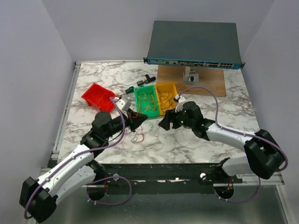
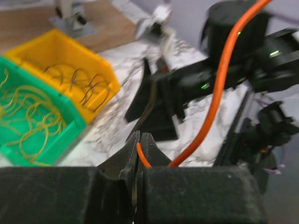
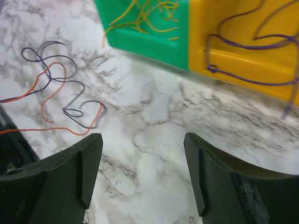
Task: Untangle the cables
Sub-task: Place the cable in the bin.
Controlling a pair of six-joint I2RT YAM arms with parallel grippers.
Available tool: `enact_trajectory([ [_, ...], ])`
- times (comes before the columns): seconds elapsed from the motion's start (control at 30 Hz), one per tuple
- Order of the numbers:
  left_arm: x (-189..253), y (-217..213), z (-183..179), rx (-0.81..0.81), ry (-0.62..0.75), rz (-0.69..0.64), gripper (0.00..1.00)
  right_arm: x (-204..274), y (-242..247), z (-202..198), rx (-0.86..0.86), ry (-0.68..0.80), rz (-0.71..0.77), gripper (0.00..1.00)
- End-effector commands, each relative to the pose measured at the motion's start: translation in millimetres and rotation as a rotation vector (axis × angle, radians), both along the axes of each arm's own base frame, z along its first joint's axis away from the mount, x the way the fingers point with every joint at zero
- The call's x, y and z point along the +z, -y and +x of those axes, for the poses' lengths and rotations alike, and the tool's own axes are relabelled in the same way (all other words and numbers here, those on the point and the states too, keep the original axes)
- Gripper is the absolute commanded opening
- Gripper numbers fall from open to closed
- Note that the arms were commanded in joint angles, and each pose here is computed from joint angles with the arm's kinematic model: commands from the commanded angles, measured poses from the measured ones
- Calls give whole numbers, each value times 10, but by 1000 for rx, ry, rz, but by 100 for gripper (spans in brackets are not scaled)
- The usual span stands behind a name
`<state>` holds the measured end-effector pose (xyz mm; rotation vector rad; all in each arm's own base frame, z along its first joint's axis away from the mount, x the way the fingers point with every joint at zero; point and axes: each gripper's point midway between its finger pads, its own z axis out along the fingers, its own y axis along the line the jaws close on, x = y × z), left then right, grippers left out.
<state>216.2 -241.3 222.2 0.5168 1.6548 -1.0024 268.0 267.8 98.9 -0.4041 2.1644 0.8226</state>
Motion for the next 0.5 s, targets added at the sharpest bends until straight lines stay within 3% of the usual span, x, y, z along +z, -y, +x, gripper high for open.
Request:
enact_trajectory([
  [0.0, 672, 156, -314, -160, 9, -84, 0, 201, -407, -197, 182, 86, 121, 78],
  [0.2, 1066, 324, -573, -372, -35, -47, 0, 529, -415, -345, 214, 206, 241, 90],
  [0.47, 1303, 502, -683, -571, -75, 5, 0, 837, -243, -619, 294, 360, 280, 89],
])
